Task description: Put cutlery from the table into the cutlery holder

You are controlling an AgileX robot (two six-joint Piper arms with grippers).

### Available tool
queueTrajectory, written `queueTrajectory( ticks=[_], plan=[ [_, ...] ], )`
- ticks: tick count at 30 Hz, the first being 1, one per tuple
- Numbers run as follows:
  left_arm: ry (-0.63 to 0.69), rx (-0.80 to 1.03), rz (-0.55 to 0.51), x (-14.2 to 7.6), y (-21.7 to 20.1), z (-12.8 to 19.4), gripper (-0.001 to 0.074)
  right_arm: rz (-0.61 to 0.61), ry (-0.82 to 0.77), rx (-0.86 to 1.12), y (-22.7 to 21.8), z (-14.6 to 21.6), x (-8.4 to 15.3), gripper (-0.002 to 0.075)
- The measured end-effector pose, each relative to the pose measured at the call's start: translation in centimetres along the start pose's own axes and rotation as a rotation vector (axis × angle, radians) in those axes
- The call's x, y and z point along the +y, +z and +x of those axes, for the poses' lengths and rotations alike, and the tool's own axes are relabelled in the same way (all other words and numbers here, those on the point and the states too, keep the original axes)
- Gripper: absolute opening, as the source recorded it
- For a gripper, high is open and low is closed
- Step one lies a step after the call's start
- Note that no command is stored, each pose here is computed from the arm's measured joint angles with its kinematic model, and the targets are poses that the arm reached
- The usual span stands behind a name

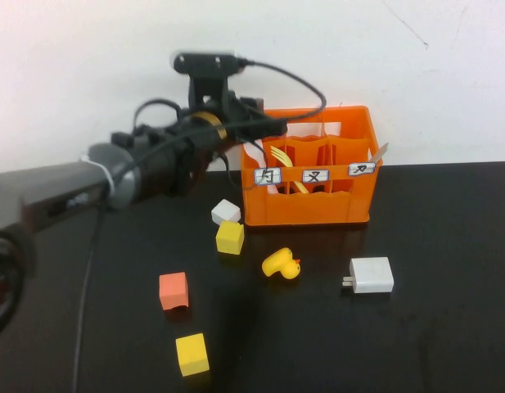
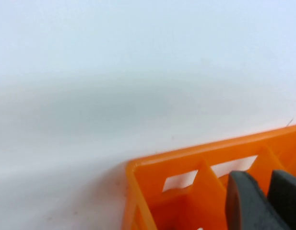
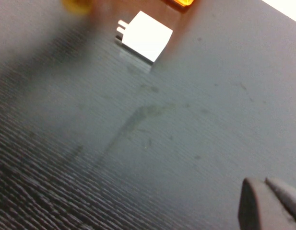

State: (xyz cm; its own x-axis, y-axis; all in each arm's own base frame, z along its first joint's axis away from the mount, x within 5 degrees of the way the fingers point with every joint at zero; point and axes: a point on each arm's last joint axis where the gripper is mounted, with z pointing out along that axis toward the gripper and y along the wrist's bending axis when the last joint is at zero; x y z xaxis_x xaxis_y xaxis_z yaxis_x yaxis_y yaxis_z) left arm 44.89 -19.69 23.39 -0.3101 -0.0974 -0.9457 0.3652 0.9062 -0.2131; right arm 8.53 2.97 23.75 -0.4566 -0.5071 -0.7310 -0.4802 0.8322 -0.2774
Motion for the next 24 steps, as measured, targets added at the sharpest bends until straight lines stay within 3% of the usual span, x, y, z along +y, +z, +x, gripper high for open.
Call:
queueTrajectory(
  ticks=[5,11,16,24],
  plan=[
    [0.009,0.039,-0.031,-0.8,-3.4,-4.1,0.0017,0.0,-0.029,-0.01,0.0,-0.1,0.0,-0.0002],
    [0.074,0.049,-0.067,-1.8,-9.5,-9.3,0.0002,-0.007,-0.086,-0.051,0.0,-0.5,0.1,-0.0002],
    [0.095,-0.059,-0.045,-2.6,-17.0,-11.8,0.0,-0.026,-0.096,-0.089,0.0,-0.8,0.3,-0.0002],
    [0.078,-0.204,0.012,-2.3,-28.6,-7.9,0.0,-0.063,-0.154,-0.109,-0.1,-0.9,0.6,-0.0002]
  ],
)
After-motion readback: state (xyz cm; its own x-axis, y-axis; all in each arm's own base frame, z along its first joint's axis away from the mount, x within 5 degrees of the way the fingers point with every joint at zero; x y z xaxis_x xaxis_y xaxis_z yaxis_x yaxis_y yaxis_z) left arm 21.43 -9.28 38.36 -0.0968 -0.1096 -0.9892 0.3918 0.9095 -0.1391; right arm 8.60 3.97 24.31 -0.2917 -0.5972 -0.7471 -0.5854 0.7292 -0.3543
